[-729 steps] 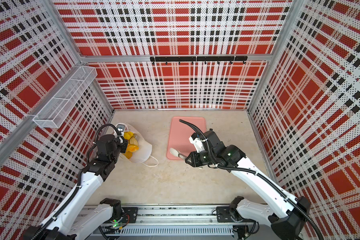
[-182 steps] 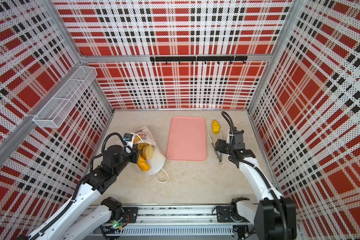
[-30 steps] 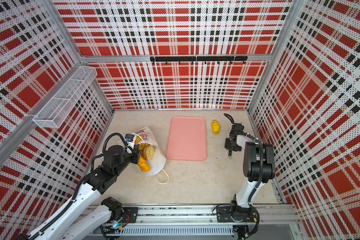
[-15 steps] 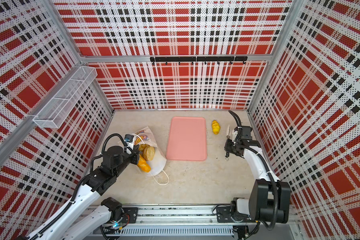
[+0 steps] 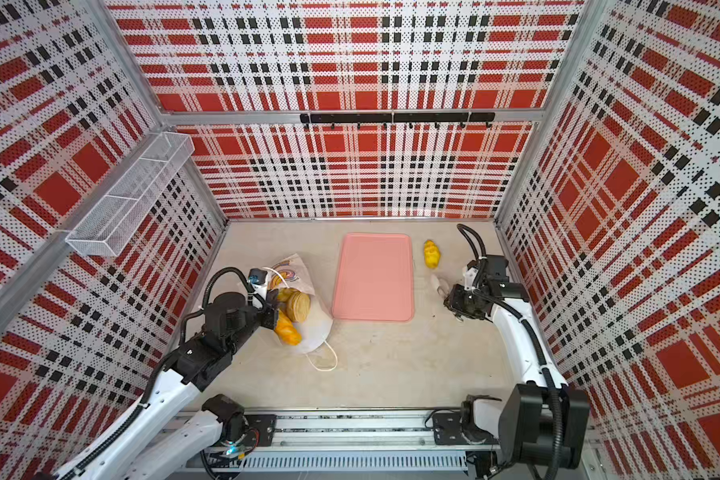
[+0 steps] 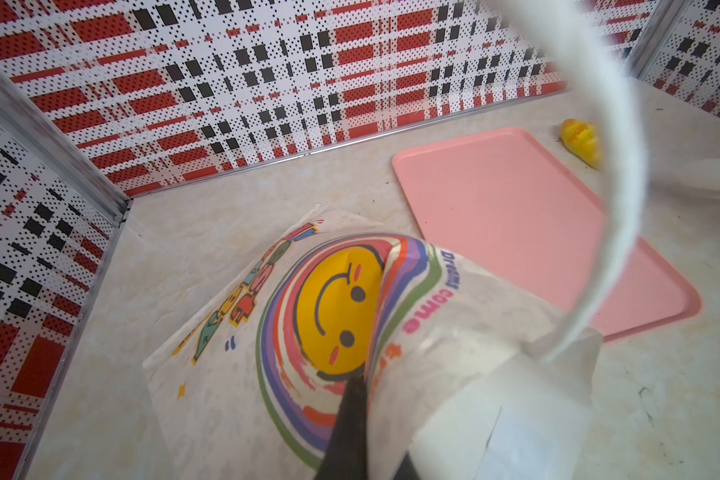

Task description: Take the fake bread out of the paper bag

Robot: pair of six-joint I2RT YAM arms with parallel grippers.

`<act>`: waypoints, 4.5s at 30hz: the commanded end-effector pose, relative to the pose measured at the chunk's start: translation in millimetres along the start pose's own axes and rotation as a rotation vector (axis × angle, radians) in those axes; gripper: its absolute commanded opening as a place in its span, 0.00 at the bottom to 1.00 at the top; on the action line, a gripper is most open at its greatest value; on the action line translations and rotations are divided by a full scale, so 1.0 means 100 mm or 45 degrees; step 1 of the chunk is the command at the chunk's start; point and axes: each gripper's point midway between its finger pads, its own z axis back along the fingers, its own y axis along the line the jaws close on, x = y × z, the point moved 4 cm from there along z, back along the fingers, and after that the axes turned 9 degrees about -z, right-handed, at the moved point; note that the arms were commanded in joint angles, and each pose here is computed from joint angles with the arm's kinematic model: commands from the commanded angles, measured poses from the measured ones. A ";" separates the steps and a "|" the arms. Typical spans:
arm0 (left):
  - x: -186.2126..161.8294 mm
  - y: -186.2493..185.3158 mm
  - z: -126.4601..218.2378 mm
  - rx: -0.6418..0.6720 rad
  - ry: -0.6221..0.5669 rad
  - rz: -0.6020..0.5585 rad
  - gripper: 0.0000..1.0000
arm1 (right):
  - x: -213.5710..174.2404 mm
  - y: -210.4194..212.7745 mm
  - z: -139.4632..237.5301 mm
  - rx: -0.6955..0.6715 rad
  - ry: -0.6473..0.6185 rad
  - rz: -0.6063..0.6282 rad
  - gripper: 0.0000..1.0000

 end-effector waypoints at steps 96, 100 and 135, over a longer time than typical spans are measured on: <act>0.10 -0.08 0.03 -0.116 -0.139 0.145 0.00 | -2.10 2.99 -0.69 0.217 0.001 0.531 0.29; 0.10 -0.08 0.03 -0.113 -0.137 0.149 0.00 | -2.13 2.98 -0.65 0.266 0.011 0.538 0.03; -0.12 0.29 -0.08 0.158 -0.005 0.494 0.00 | -2.02 2.45 0.91 0.885 -0.036 0.917 0.00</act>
